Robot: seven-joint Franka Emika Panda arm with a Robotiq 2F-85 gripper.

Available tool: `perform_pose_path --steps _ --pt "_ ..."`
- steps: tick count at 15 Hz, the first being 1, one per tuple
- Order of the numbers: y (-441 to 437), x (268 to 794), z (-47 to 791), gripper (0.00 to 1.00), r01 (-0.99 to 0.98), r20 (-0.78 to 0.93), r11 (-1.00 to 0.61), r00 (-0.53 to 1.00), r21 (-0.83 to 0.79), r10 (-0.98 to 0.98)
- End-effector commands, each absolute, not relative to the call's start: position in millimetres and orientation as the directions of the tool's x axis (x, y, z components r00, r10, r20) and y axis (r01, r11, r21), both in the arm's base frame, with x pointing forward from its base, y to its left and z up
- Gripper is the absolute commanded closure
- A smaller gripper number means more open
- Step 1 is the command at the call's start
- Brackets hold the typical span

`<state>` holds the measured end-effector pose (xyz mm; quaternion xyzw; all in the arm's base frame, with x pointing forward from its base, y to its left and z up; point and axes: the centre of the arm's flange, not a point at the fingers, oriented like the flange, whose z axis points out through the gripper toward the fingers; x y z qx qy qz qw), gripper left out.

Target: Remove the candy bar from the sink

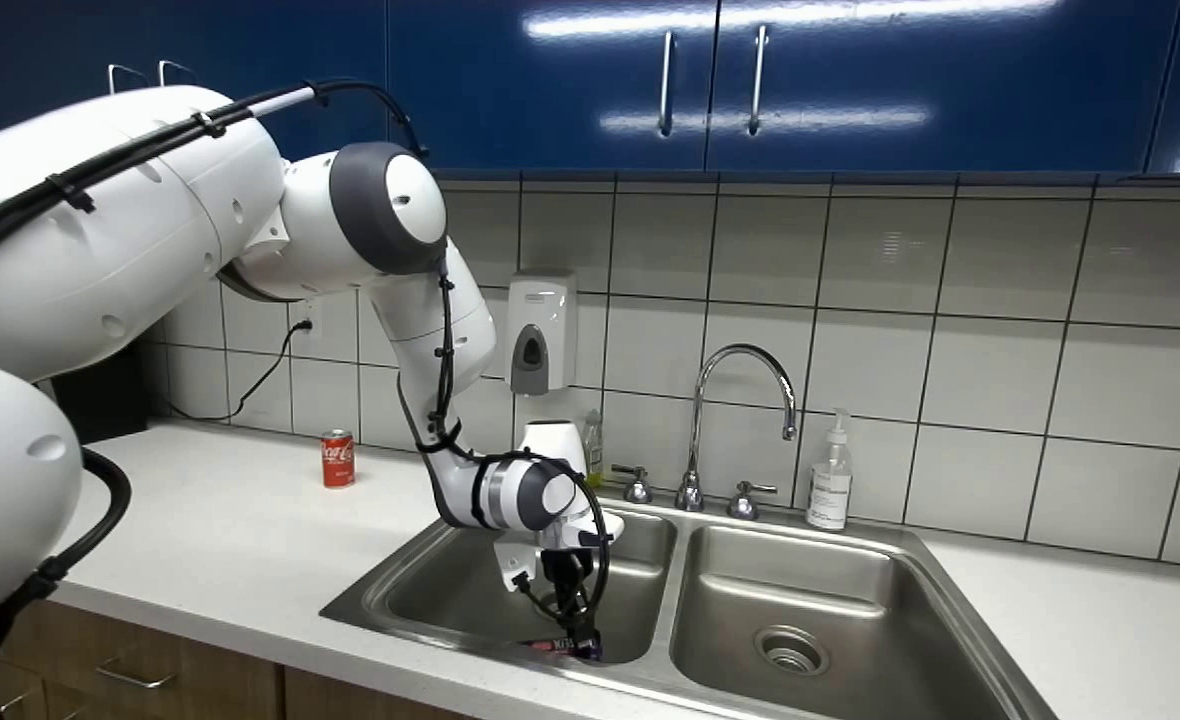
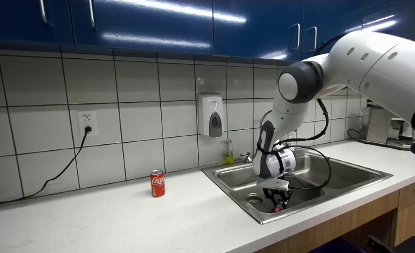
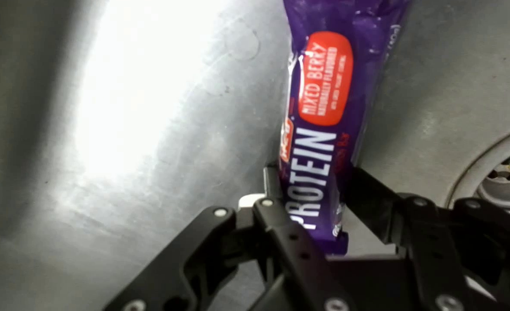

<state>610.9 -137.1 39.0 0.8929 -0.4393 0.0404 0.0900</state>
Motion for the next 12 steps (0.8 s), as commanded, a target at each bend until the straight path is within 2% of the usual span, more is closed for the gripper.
perform_pose_path --steps 1,12 --pt "-139 611 44 0.81 -0.807 0.142 -0.573 0.589 0.14 -0.795" --pt "-123 610 82 0.81 -0.77 0.137 -0.597 0.631 0.223 -0.763"
